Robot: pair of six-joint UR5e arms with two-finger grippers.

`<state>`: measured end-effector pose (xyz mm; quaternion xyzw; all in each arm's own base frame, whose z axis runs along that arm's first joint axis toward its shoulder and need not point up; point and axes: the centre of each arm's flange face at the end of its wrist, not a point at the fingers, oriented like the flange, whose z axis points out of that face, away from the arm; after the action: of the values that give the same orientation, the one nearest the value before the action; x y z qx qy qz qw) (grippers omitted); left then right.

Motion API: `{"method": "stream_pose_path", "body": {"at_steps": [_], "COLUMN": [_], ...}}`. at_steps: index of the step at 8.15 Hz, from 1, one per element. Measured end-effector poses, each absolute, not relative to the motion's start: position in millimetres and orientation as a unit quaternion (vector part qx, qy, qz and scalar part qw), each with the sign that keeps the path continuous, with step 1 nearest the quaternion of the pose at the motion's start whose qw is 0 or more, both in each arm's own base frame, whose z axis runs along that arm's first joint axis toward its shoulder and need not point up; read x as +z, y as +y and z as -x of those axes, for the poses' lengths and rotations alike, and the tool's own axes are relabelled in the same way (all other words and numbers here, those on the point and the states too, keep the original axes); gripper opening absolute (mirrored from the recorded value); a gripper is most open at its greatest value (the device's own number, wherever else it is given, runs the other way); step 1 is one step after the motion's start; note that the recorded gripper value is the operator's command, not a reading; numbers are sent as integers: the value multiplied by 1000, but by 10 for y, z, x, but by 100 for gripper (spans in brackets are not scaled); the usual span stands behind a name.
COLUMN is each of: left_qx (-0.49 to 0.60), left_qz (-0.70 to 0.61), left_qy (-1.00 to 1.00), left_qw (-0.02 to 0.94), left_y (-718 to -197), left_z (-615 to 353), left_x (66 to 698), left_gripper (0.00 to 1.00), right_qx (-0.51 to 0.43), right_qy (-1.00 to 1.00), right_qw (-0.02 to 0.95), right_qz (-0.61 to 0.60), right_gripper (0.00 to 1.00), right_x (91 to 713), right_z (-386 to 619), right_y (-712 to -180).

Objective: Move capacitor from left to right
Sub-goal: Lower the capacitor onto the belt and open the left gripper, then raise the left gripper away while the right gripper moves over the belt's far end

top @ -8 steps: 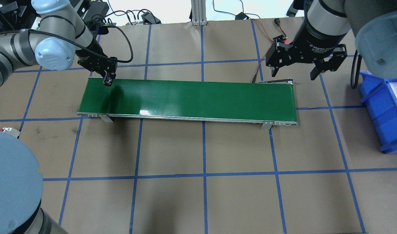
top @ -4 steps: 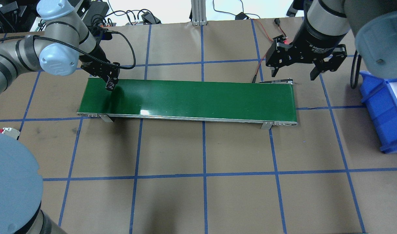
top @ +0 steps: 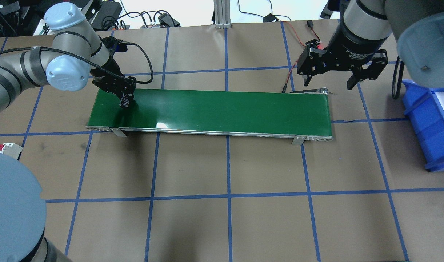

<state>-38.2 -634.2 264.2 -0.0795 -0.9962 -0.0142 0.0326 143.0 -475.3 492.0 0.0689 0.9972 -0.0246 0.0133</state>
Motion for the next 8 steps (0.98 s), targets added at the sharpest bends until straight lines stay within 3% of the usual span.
{"method": "stream_pose_path", "body": {"at_steps": [2,4,8], "left_qx": [-13,-4,-9], "left_qz": [72,63,6], "left_qy": [-997,-998,-1000], "left_qw": [32,31,21], "left_y": [-6319,-6283,-5939], "left_z": [385,387,675], "left_x": [2692,2840,3548], "left_gripper": [87,100,100], "right_qx": [-25,-25,-25], "right_qy": [997,997,997], "right_qw": [13,13,12], "right_qz": [-69,-69,-69], "right_gripper": [100,100,100], "right_x": [4922,4921,4924], "right_z": [-1430,-1430,-1428], "right_y": [-4754,-4753,-4752]}}
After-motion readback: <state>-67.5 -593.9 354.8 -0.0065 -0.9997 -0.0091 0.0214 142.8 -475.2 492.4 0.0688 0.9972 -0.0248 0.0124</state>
